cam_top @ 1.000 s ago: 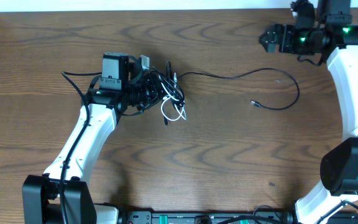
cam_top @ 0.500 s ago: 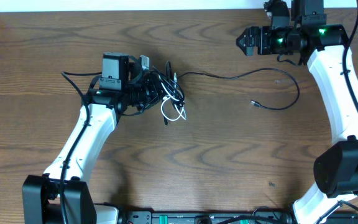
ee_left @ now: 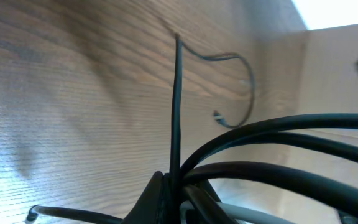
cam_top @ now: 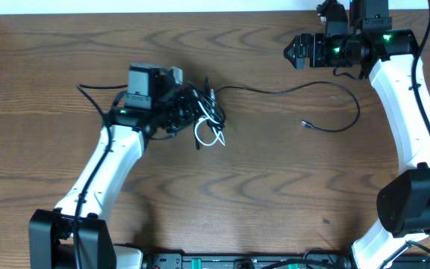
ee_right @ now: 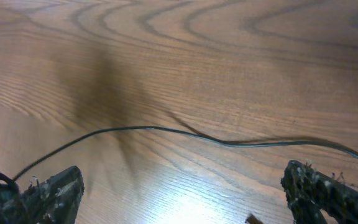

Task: Untangle cables
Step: 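Move the right gripper back to the bundle held by the left gripper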

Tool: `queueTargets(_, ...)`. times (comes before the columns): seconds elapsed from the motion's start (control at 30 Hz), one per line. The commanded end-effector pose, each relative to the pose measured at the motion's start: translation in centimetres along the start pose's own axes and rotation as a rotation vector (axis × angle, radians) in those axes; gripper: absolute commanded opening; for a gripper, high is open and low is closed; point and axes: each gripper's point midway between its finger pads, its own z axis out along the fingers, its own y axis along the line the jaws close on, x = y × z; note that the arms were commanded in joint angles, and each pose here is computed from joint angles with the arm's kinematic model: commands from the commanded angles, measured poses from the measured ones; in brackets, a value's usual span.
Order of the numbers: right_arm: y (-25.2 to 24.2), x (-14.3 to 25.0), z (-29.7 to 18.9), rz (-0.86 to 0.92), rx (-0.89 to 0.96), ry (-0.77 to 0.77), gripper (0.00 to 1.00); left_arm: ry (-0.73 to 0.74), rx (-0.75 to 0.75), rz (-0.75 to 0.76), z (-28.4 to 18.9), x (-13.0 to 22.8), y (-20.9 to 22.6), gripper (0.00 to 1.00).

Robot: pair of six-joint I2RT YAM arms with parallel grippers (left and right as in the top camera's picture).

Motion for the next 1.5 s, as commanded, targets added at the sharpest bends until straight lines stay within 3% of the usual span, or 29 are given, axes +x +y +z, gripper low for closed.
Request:
queueTargets(0.0,0.2,-0.4,-0.3,-0.025,-0.005,-0.009,0.99,-0.037,-0.095,0.064,0.5,0.1,0.6,0.07)
queueTargets(0.1,0.1,0.3,-0.3,-0.017,-0.003,0.018,0.99,-0.044,-0.194,0.06,0.2,0.4,2.5,0.08)
queueTargets(0.43,1.4,2.7,-0.5,-0.043,-0.081,0.111,0.99,-0.037,-0.2,0.092,0.2,0.5,2.6,0.08)
queueTargets(0.83,5.0,2.7,-0.4,-0.085,-0.231,0.106,0.98,0.135,0.199,0.081,-1.5,2.0,-2.6,0.07)
queueTargets(1.17,12.2,3.6,-0.1,-0.226,-0.447,0.109,0.98,0.126,0.227,0.037,-1.6,1.5,-3.4,0.07)
queueTargets(1.3,14.8,4.6,0.3,-0.291,-0.483,0.126,0.96,0.12,0.35,0.042,-2.2,0.6,-6.1,0.08)
queueTargets(1.47,16.5,5.0,0.9,-0.35,-0.488,0.118,0.93,0.12,0.369,0.006,-2.4,0.3,-6.6,0.07)
